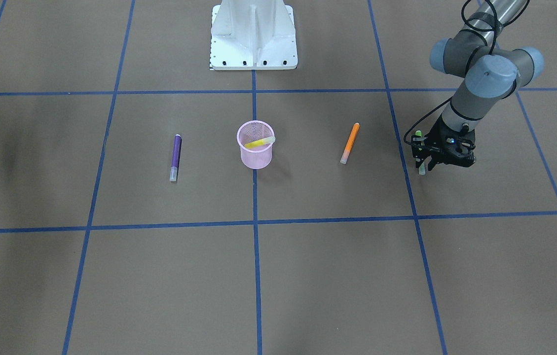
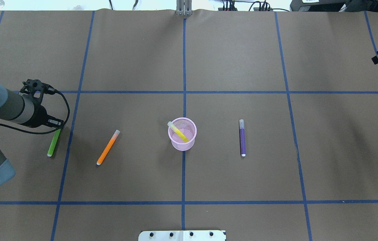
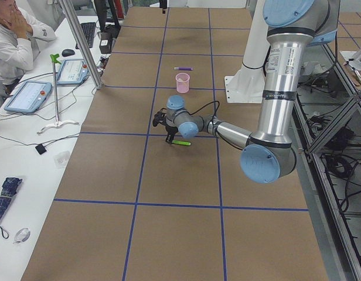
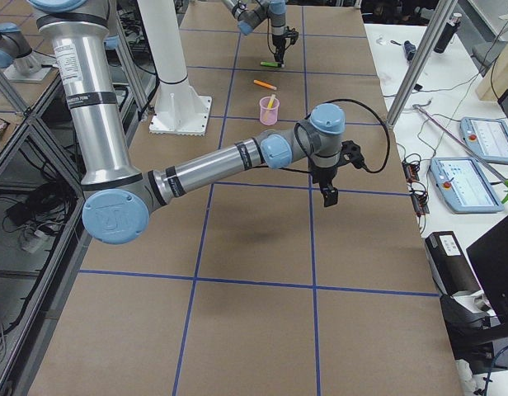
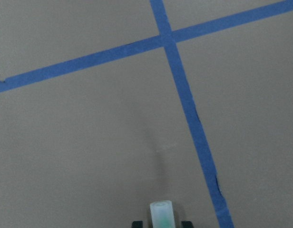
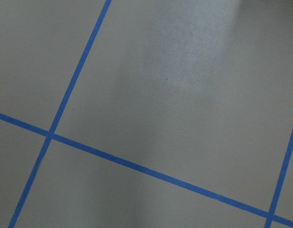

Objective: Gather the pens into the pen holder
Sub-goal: 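Lower the left gripper onto the green marker and close on it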

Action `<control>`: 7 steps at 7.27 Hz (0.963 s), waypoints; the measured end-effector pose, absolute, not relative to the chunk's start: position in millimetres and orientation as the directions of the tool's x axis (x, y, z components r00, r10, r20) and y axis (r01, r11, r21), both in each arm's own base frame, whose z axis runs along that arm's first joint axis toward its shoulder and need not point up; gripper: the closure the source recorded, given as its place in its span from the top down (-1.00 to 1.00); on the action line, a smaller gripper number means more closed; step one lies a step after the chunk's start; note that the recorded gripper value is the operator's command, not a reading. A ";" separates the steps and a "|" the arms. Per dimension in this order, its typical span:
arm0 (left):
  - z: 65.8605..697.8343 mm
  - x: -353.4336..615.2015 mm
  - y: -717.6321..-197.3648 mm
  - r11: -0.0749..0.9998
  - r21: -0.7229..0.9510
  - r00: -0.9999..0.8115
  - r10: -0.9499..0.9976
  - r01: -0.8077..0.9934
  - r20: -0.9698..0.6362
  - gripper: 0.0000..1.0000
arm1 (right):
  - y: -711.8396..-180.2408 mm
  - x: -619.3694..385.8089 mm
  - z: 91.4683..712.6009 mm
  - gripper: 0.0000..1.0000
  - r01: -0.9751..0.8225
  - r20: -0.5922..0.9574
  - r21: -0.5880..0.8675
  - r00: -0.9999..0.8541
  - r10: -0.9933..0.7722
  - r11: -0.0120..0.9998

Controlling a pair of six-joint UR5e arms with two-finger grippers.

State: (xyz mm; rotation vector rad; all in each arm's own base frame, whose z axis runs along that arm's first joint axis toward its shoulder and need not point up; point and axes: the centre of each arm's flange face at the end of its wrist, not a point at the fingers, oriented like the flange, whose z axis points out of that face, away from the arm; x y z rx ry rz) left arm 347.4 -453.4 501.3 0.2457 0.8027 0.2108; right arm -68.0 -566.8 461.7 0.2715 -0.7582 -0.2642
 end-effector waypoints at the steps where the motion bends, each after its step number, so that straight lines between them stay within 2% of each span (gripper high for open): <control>1: 501.6 347.6 -453.1 0.951 0.295 0.677 0.278 -0.094 -0.682 -0.22 | -566.9 -68.1 461.8 1.00 0.137 0.637 0.334 0.697 -0.330 0.933; 3: 501.8 350.0 -451.4 0.951 0.295 0.676 0.280 -0.097 -0.681 -0.23 | -567.2 -68.2 463.1 1.00 0.137 0.637 0.332 0.697 -0.329 0.933; 4: 502.0 351.4 -450.4 0.950 0.294 0.676 0.282 -0.100 -0.681 -0.34 | -567.3 -68.2 463.6 1.00 0.137 0.637 0.331 0.698 -0.328 0.934; 5: 502.1 352.2 -449.8 0.950 0.294 0.675 0.283 -0.102 -0.681 -0.77 | -567.3 -68.2 463.6 1.00 0.137 0.637 0.331 0.698 -0.328 0.934; 6: 502.3 352.6 -449.4 0.950 0.295 0.675 0.285 -0.103 -0.680 -1.00 | -567.3 -68.1 463.6 1.00 0.137 0.637 0.330 0.698 -0.327 0.934; 7: 502.2 352.8 -449.3 0.949 0.297 0.675 0.286 -0.103 -0.680 -1.00 | -567.3 -68.1 463.6 1.00 0.137 0.637 0.330 0.698 -0.327 0.934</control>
